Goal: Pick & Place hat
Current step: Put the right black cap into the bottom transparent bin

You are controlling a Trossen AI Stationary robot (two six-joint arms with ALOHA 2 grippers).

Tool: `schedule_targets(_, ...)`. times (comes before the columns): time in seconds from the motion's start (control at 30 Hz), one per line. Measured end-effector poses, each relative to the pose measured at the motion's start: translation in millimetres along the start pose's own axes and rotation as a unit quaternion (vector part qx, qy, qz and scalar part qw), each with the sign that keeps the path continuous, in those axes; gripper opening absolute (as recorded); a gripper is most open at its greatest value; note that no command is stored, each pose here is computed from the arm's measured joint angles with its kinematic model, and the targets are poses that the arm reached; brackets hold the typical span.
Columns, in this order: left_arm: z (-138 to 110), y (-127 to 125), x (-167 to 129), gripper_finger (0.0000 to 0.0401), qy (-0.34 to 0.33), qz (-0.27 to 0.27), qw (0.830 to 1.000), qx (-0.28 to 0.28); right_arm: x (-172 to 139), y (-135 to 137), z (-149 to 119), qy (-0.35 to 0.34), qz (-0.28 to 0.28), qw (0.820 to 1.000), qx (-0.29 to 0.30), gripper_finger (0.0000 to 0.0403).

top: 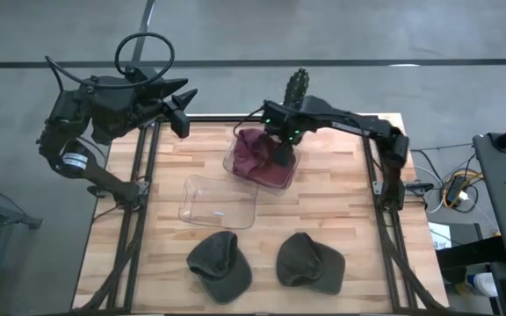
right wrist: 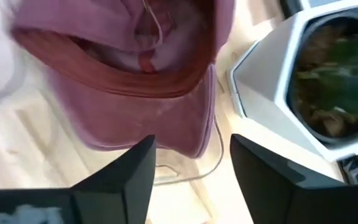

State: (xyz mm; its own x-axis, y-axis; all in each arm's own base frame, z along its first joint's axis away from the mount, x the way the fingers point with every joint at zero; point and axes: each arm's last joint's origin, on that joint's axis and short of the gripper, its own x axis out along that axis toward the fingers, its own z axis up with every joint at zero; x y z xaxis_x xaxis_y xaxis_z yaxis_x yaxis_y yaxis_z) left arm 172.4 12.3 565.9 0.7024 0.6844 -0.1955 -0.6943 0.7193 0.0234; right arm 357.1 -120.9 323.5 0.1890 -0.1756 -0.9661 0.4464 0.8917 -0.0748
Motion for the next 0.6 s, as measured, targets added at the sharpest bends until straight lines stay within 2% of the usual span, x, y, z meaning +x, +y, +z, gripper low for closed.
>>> schedule_targets(0.13, 0.0, 0.0, 0.0, 0.0153, 0.0, 0.0, 1.0, 0.003, -40.2, 0.4, -14.4, -0.05, 0.014, 0.998, 0.034, 0.0216)
schedule_targets(0.27, 0.0, 0.0, 0.0, 0.0153, 0.0, 0.0, 1.0, 0.01, -77.5, 8.1, -35.9, -0.078, 0.09, 0.991, 0.055, 0.0219)
schedule_targets(0.37, 0.0, 0.0, 0.0, 0.0153, 0.0, 0.0, 1.0, 0.01, -100.0, 18.4, -56.3, -0.066, 0.169, 0.982, 0.061, 0.0217)
schedule_targets(0.43, 0.0, 0.0, 0.0, 0.0153, 0.0, 0.0, 1.0, 0.01, -109.5, 26.7, -67.2, -0.062, 0.199, 0.976, 0.065, 0.0215)
schedule_targets(0.6, 0.0, -0.3, 0.0, 0.0153, 0.001, -0.006, 1.0, 0.012, -120.9, 51.1, -92.6, -0.04, 0.223, 0.971, 0.078, 0.0214)
